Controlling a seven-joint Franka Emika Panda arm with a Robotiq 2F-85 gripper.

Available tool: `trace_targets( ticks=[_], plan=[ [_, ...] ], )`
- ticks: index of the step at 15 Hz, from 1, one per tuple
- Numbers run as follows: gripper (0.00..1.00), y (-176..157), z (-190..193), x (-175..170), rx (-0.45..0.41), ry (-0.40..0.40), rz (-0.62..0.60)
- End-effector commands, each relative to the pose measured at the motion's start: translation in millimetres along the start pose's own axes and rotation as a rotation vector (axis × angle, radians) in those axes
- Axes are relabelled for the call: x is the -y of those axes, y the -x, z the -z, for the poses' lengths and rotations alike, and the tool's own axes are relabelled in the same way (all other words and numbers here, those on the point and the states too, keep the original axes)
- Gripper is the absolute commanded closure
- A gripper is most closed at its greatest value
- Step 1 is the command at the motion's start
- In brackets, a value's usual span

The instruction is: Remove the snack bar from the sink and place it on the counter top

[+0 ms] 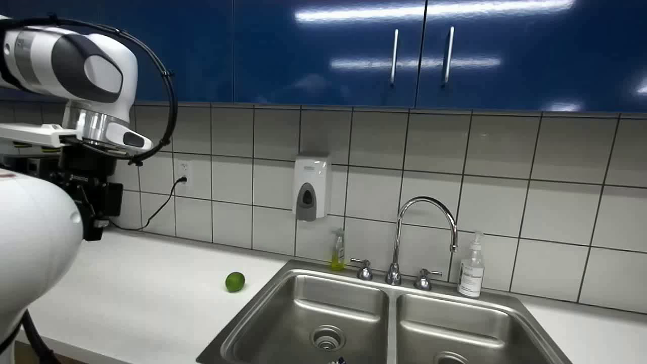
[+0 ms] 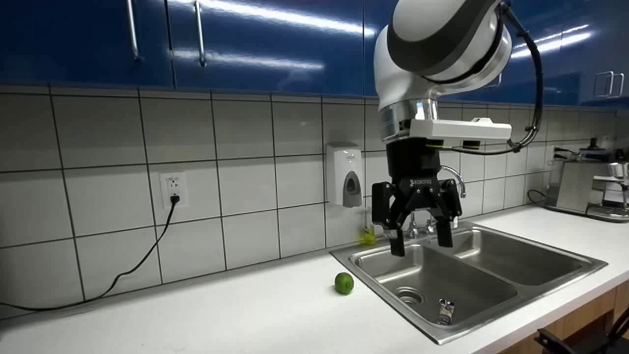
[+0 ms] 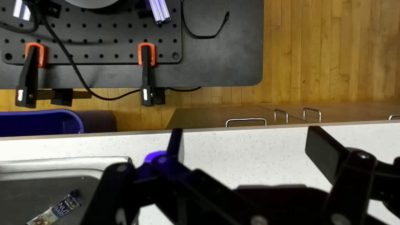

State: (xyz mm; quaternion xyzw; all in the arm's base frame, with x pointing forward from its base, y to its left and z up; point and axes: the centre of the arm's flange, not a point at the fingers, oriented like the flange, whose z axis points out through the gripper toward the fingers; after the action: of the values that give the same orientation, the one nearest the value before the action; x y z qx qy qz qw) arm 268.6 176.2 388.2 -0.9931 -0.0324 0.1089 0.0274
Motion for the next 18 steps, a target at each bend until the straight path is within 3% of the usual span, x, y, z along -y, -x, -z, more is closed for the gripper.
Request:
trace_targets(
  ticks=[1,3,10,18],
  plan=[
    [0.0,0,0,0,0.001,0.0,0.0],
    [0.0,0,-1,0,0.002,0.0,0.0],
    [0.0,-63,-50,-20,-0.039,-0.009,-0.081],
    [0.0,-130,-97,-110,-0.123,0.036,-0.254]
  ],
)
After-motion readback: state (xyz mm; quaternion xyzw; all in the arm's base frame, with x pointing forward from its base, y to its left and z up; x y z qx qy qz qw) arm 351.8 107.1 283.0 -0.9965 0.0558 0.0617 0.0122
